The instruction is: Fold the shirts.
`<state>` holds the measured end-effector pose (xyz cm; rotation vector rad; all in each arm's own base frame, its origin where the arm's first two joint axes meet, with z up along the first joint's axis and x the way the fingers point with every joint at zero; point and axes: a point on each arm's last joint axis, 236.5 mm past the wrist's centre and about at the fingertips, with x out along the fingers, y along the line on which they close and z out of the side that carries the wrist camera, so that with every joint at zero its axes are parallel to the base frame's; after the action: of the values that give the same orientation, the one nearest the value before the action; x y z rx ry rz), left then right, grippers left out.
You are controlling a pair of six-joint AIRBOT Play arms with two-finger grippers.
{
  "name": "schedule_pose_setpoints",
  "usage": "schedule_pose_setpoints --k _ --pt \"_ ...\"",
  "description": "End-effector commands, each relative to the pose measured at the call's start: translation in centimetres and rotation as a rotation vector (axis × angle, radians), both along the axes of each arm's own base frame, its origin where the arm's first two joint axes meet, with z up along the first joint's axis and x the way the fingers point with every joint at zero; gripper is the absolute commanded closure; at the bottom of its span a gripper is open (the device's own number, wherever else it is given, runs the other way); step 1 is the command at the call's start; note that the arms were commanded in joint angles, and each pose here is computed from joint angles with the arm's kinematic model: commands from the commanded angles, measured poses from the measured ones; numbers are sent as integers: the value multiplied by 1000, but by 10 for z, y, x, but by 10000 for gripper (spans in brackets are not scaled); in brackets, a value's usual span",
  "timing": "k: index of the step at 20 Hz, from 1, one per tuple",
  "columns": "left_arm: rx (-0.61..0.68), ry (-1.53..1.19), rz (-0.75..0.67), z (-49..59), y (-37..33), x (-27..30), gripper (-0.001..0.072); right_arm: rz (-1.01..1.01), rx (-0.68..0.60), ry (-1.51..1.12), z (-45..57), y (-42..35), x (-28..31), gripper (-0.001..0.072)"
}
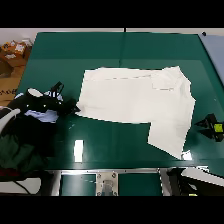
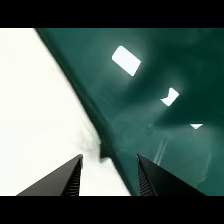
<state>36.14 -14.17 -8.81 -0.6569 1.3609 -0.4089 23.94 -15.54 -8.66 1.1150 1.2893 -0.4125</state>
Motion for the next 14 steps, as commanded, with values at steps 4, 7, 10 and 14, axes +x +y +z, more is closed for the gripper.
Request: schedule_pose_setpoints --k 4,7,10,14 --pt "-14 17 -9 2 -2 -4 680 64 98 9 -33 24 15 299" --pt "-19 23 -17 2 -3 -6 680 61 93 -2 -44 20 20 300" --pt "-18 23 -18 2 -3 -6 680 53 105 -68 -41 20 36 325" --pt "-10 7 -34 8 -2 -2 682 115 125 -117 -20 24 52 697"
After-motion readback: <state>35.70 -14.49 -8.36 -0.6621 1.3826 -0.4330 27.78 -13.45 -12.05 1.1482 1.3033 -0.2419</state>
